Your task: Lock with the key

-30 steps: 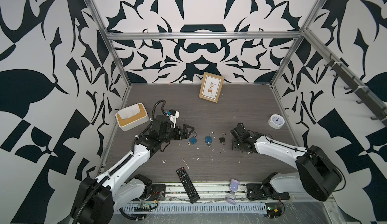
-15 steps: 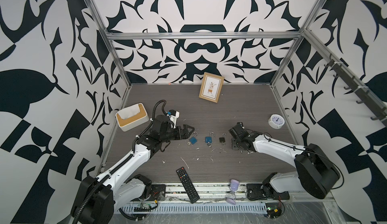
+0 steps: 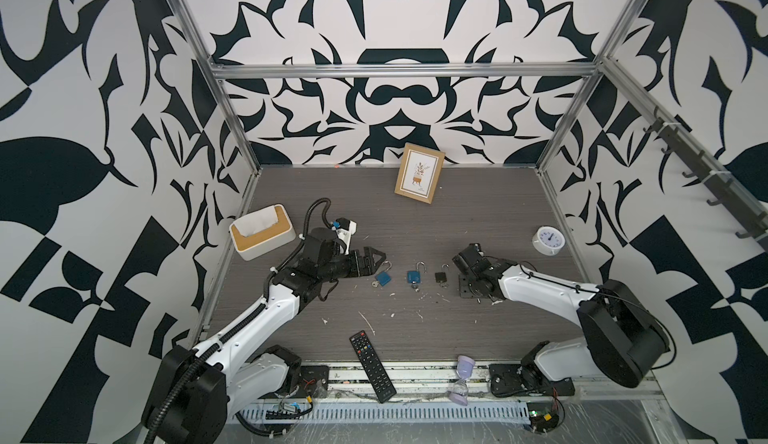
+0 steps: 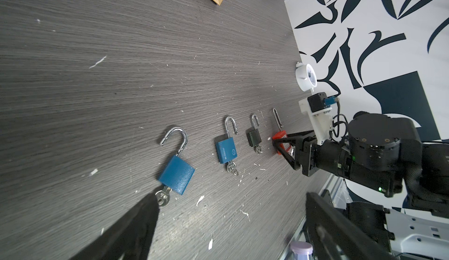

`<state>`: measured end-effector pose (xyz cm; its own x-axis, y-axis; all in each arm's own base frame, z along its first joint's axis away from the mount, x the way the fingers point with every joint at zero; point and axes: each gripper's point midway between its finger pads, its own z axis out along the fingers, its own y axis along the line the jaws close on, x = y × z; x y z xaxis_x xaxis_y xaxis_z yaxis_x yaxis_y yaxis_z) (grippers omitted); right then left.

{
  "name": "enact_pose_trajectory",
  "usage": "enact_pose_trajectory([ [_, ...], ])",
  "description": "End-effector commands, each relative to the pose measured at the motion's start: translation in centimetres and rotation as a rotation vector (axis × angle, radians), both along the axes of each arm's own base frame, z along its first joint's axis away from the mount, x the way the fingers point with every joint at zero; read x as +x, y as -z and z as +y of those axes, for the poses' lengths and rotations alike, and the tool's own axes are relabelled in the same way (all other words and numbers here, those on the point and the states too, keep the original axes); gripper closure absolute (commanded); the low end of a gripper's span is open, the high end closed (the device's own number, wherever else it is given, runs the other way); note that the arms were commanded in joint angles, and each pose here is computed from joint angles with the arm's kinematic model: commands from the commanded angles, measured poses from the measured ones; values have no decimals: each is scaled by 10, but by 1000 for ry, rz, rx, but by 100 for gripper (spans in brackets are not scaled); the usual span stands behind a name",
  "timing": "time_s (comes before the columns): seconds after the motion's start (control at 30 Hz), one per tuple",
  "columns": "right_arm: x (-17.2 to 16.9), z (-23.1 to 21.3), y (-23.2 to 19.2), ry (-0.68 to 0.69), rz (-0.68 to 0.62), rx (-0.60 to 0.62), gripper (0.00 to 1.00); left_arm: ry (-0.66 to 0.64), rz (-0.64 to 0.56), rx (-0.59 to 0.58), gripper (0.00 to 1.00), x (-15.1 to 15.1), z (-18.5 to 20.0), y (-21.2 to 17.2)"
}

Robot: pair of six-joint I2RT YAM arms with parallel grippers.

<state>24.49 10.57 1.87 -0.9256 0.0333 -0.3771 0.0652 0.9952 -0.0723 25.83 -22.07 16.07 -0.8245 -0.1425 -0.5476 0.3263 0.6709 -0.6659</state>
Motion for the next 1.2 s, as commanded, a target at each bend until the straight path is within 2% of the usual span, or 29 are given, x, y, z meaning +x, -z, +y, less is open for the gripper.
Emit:
enact_pose_trajectory([
  [0.0, 0, 5, 0, -7, 15, 7, 48, 1, 11, 0, 3, -1, 0, 7],
  [0.13, -1, 7, 0, -10, 20, 21, 51, 5, 12, -2, 4, -1, -2, 7],
  [0.23, -4, 9, -1, -17, 19, 35, 56, 10, 17, -3, 5, -1, -3, 8],
  [0.43, -5, 9, -8, -25, -5, 46, 58, 8, 19, 3, 7, 0, -2, 9],
  [0.67, 2, 25, -38, -124, -73, 75, 71, 4, 23, 3, 8, 3, -3, 11],
  [0.93, -1, 103, -99, -407, -142, 324, 76, 20, 55, -67, 10, 10, -17, 5],
  [1.07, -16, 152, -134, -576, -147, 539, 76, 48, 64, -115, 10, 12, -30, 1],
  [1.17, -24, 171, -154, -649, -153, 604, 76, 74, 65, -153, 10, 13, -37, -1],
])
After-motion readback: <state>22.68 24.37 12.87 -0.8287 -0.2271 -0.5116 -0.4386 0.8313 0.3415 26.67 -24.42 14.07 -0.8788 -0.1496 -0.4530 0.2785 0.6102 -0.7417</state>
